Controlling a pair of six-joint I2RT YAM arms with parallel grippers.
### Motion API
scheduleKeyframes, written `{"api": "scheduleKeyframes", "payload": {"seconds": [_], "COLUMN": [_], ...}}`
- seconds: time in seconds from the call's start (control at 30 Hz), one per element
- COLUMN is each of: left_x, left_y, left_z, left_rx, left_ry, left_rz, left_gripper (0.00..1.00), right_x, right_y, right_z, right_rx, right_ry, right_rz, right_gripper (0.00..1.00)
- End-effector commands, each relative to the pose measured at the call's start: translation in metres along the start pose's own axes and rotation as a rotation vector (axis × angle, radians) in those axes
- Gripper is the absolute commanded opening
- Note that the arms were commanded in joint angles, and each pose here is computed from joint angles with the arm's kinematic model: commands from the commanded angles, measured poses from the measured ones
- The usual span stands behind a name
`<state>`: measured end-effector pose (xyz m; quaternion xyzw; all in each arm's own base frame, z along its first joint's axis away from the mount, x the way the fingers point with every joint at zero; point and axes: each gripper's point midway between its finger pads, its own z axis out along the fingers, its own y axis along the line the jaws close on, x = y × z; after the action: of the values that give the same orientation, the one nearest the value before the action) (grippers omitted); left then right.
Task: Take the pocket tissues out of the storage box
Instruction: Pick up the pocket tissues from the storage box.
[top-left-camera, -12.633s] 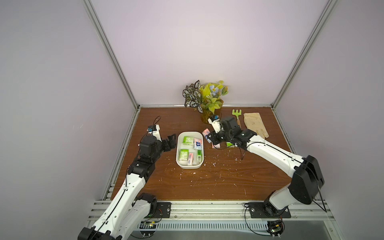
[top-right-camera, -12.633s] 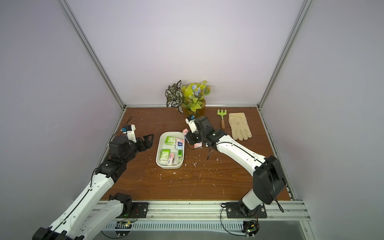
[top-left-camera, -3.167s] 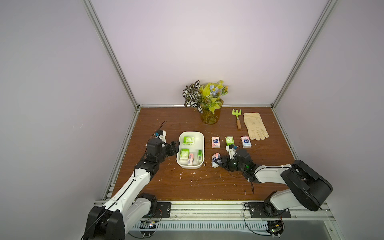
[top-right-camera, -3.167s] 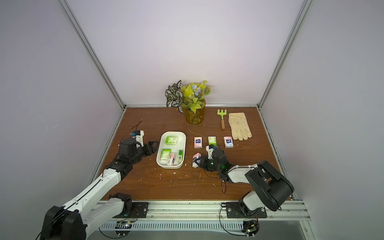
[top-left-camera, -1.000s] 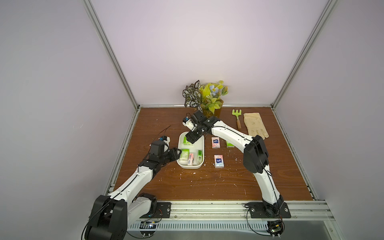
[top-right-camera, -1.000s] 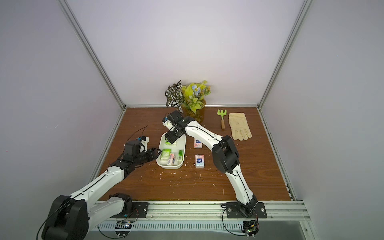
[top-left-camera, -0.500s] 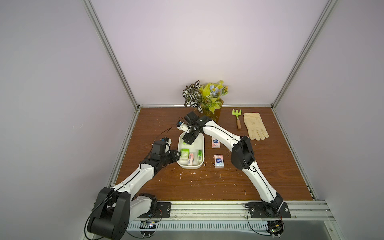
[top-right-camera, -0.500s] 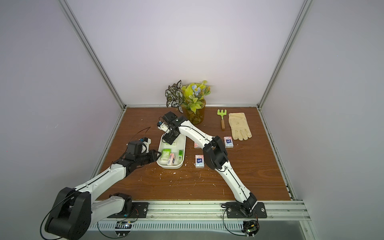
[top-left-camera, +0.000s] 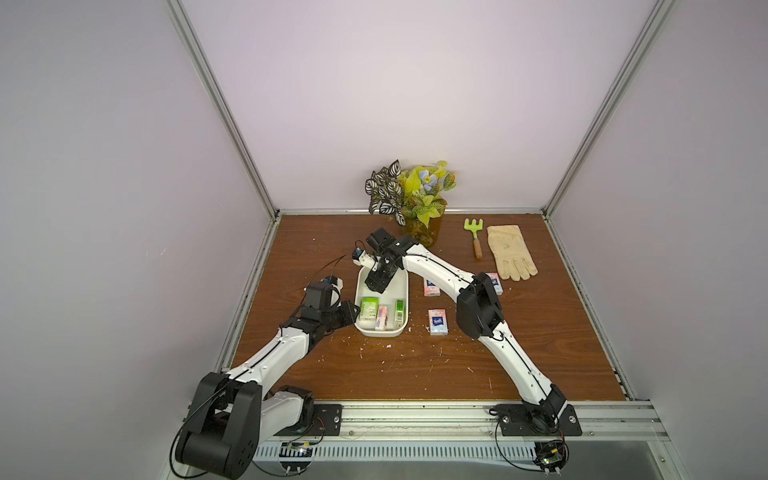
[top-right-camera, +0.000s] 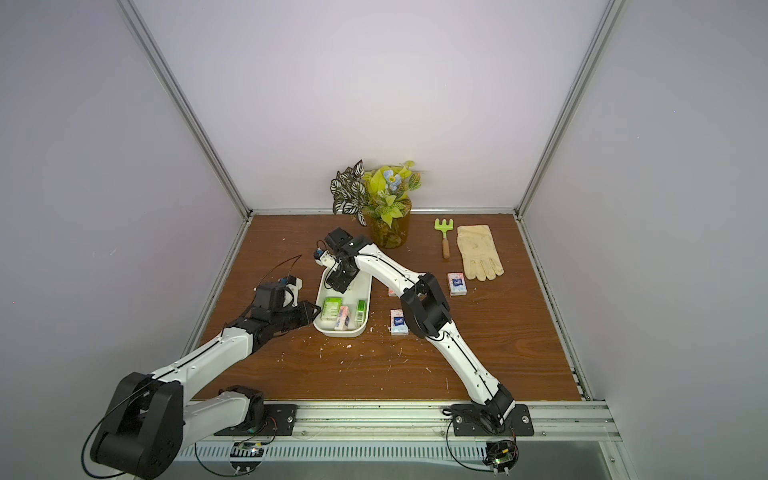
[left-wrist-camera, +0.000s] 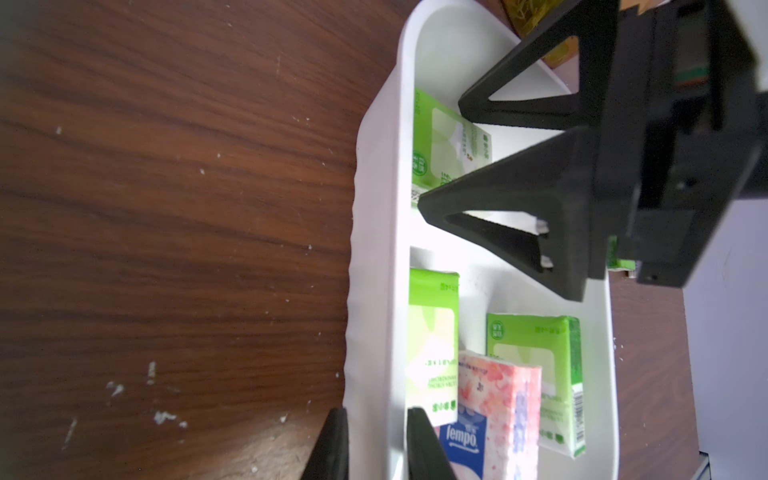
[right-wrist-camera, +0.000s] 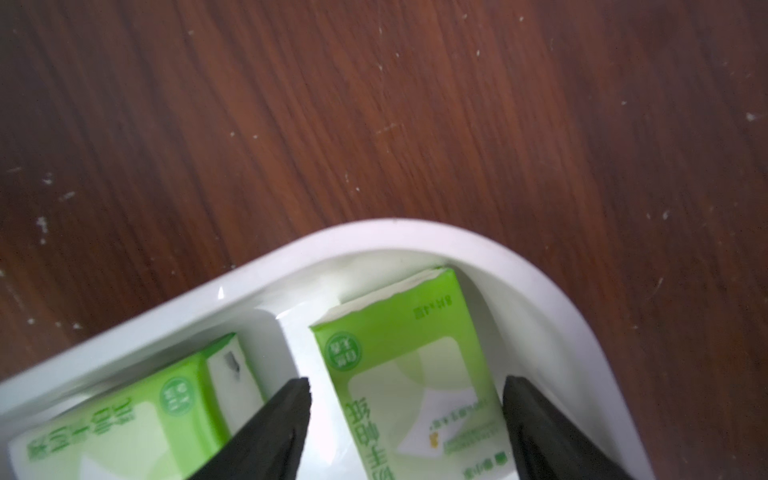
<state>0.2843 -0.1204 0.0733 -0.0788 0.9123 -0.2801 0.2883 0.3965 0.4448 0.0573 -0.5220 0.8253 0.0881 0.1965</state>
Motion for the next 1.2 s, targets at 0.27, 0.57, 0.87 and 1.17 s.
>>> {"api": "scheduleKeyframes", "payload": {"seconds": [0.27, 0.57, 0.87, 1.17], "left_x": [0.003, -0.001, -0.005, -0.014], "left_y": [0.009, 0.005, 0.001, -0.006], "left_z": [0.001, 0.000, -0.003, -0.006], "left_rx": [-0.026, -0.019, -0.015, 0.002], "left_ry": [0.015, 0.009, 0.009, -0.015], "left_rz": [-0.006, -0.003, 0.011, 0.013], "left_gripper": [0.16, 0.15, 0.15, 0.24], "right_x": [0.007, 0.006, -0.023, -0.037], "right_y": [-0.004, -0.003, -0.003, -0.002], "right_z": [0.008, 0.008, -0.031, -0.079], "right_rx": [0.041, 0.076, 0.097, 0.101], "right_ry": [0.029, 0.032, -0.093, -0.170], "right_rz": [-0.036, -0.058, -0.026, 0.029], "right_gripper": [0.73, 0.62, 0.53, 0.52]}}
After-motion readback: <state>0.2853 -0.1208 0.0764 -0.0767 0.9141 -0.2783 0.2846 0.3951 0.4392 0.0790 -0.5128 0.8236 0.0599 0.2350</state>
